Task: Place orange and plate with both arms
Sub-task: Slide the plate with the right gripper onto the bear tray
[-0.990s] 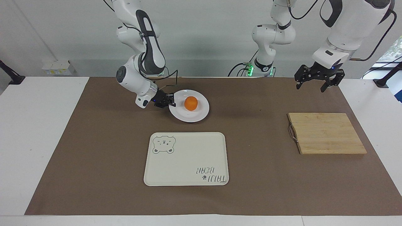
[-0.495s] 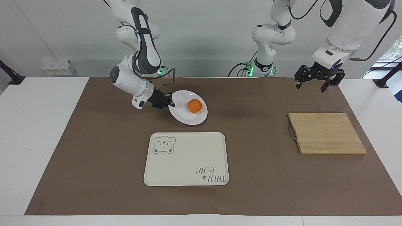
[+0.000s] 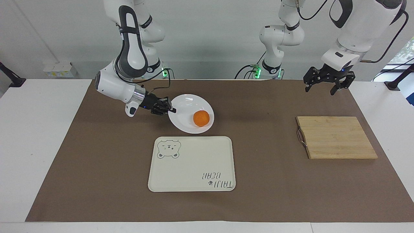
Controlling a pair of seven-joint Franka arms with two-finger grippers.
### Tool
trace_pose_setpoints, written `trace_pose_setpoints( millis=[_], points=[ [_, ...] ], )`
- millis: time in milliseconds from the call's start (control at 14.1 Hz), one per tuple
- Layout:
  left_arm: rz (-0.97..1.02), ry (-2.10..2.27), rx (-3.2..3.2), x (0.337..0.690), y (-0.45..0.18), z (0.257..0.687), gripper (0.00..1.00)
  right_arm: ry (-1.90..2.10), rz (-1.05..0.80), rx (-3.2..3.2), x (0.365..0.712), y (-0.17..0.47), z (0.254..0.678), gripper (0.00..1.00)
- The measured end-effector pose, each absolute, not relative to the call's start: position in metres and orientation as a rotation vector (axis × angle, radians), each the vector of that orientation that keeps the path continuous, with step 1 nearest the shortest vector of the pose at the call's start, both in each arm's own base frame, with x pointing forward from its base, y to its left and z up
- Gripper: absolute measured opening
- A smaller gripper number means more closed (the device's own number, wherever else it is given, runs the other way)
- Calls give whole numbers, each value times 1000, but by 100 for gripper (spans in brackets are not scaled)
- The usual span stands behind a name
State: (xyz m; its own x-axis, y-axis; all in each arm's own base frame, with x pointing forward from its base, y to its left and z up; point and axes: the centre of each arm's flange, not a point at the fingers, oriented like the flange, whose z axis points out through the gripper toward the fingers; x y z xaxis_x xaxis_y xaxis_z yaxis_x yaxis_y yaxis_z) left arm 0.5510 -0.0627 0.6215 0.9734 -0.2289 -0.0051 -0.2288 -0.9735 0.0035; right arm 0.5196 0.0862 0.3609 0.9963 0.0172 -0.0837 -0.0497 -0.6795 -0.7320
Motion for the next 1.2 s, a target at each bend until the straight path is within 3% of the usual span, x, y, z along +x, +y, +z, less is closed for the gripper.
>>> trace_pose_setpoints(
  millis=[495,778,1202],
  points=[
    [-9,-362,3118,551,-63,622,100,111,-6,-2201,597,86,367,8],
    [-9,-362,3118,551,-63,622,100,166,0,-2172,642,88,324,8],
    [-9,-362,3118,551,-63,622,100,200,14,-2188,667,87,279,8]
  ],
)
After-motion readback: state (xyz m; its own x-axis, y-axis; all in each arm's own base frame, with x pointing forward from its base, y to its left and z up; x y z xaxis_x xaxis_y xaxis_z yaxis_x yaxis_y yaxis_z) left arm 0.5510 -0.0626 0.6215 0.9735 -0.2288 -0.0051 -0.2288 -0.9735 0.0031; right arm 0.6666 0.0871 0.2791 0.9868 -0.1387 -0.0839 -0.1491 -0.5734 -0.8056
